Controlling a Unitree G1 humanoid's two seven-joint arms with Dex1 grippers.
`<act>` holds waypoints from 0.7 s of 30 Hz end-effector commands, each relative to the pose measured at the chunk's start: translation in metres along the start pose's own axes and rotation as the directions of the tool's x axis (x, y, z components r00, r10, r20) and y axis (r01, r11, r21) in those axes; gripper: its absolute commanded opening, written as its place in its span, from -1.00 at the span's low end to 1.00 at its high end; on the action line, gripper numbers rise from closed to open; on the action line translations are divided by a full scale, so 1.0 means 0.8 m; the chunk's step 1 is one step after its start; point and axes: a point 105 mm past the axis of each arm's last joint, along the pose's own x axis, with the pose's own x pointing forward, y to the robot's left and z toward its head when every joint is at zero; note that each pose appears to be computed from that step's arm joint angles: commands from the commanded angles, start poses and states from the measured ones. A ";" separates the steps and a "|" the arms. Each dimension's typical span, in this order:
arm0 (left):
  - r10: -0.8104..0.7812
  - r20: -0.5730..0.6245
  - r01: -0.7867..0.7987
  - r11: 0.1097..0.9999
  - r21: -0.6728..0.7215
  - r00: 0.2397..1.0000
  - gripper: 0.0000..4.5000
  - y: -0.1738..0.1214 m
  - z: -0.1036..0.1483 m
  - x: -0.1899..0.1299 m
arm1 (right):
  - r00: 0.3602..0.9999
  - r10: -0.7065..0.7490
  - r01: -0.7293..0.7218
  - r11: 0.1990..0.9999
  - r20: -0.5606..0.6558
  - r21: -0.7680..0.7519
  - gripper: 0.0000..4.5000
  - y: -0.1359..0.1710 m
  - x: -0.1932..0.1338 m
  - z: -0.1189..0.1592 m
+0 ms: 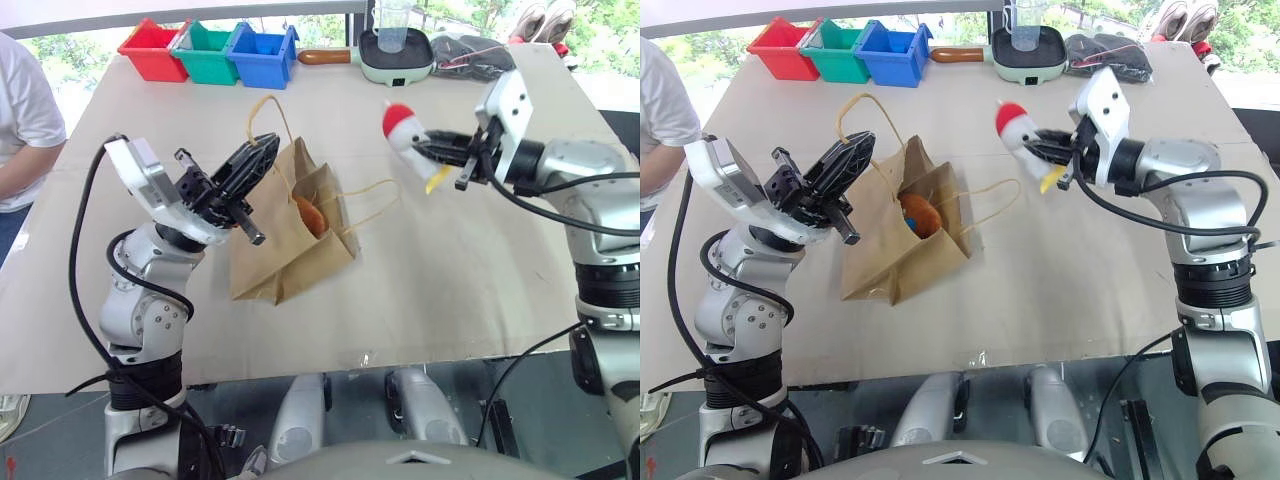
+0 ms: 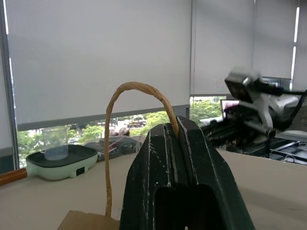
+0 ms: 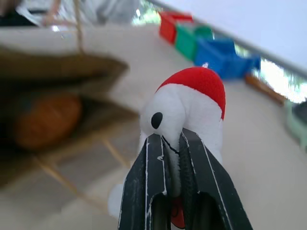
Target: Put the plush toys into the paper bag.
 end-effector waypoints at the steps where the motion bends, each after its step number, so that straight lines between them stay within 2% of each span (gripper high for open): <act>1: -0.041 0.036 0.041 0.999 0.007 0.998 -1.00 -0.002 0.009 0.012 | 0.989 0.150 -0.151 0.975 -0.013 -0.166 -0.97 0.043 0.042 0.015; 5: -0.056 0.042 0.055 0.998 0.010 0.998 -1.00 -0.002 0.008 0.019 | 0.924 0.364 -0.383 0.892 -0.121 -0.240 -0.97 0.089 0.075 -0.014; 8: -0.076 0.038 0.076 0.997 0.010 0.996 -1.00 -0.007 0.005 0.023 | 0.865 0.483 -0.500 0.813 -0.133 -0.297 -0.97 0.115 0.098 -0.015; 12: -0.098 0.031 0.098 0.995 0.003 0.995 -1.00 -0.016 -0.001 0.026 | 0.822 0.554 -0.561 0.744 -0.133 -0.363 -0.97 0.136 0.128 -0.016; 16: -0.080 0.020 0.080 0.997 0.018 0.997 -1.00 -0.022 -0.007 0.025 | 0.824 0.559 -0.554 0.756 -0.098 -0.349 -0.97 0.148 0.164 -0.021; 19: -0.037 0.010 0.036 0.999 0.038 0.999 -1.00 -0.022 -0.010 0.018 | 0.834 0.549 -0.535 0.787 -0.044 -0.307 -0.61 0.145 0.169 -0.025; 21: -0.024 0.014 0.023 0.999 0.043 1.000 -1.00 -0.024 -0.010 0.013 | 0.855 0.519 -0.494 0.807 -0.012 -0.323 -0.17 0.140 0.168 -0.023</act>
